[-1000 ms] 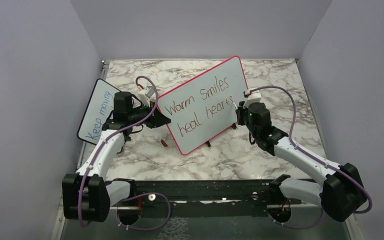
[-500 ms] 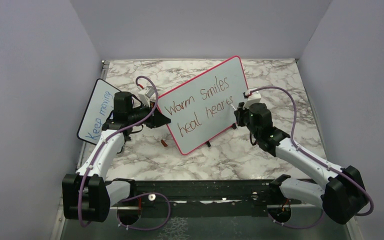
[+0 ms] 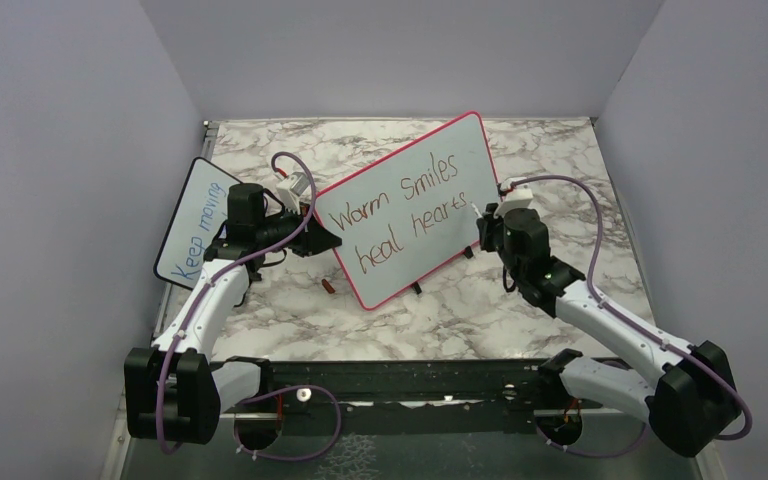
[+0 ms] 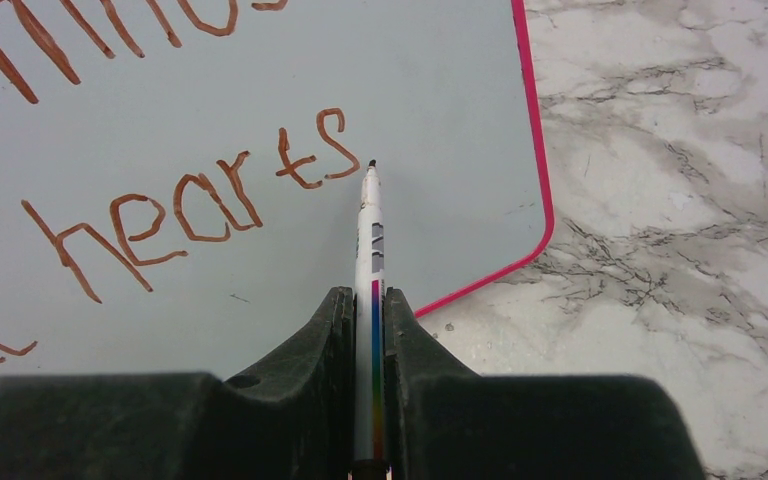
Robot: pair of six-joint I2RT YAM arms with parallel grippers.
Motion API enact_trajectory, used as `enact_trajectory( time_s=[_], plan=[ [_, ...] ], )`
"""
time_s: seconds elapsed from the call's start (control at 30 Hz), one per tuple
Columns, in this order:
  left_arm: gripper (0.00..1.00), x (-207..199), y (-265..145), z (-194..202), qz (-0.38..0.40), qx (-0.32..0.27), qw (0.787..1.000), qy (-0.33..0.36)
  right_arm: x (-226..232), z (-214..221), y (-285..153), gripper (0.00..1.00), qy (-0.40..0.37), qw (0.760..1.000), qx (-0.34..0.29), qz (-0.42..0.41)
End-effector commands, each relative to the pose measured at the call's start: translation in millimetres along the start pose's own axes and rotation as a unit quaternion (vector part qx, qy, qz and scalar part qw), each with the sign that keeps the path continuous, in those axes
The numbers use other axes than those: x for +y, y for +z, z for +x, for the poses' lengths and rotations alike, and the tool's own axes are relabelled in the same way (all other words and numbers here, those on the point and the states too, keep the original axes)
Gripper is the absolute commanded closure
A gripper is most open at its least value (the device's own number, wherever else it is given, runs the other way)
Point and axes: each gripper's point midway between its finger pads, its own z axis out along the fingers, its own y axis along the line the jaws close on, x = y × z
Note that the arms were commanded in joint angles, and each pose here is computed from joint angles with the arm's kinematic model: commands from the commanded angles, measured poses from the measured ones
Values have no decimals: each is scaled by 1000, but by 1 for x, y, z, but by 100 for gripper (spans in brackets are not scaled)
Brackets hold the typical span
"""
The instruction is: Write a sentence on the whiteboard
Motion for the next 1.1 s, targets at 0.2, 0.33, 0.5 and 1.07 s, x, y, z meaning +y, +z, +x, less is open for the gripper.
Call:
enact_trajectory(
  time_s=[0.2,0.33,0.5,1.07],
  plan=[
    [100,42,-3,11,-91,14,996,18,-2,-1,13,100,7,1000,-5,8],
    [100,42,-3,11,-91,13,996,19,-1,-1,19,100,7,1000,-5,6],
    [100,42,-3,11,-89,14,996,18,2,2,23,100,5,1000,2,0],
    [84,34,-6,-4,-91,-8,996,15,-15,-36,-28,100,34,999,-34,10]
  ],
)
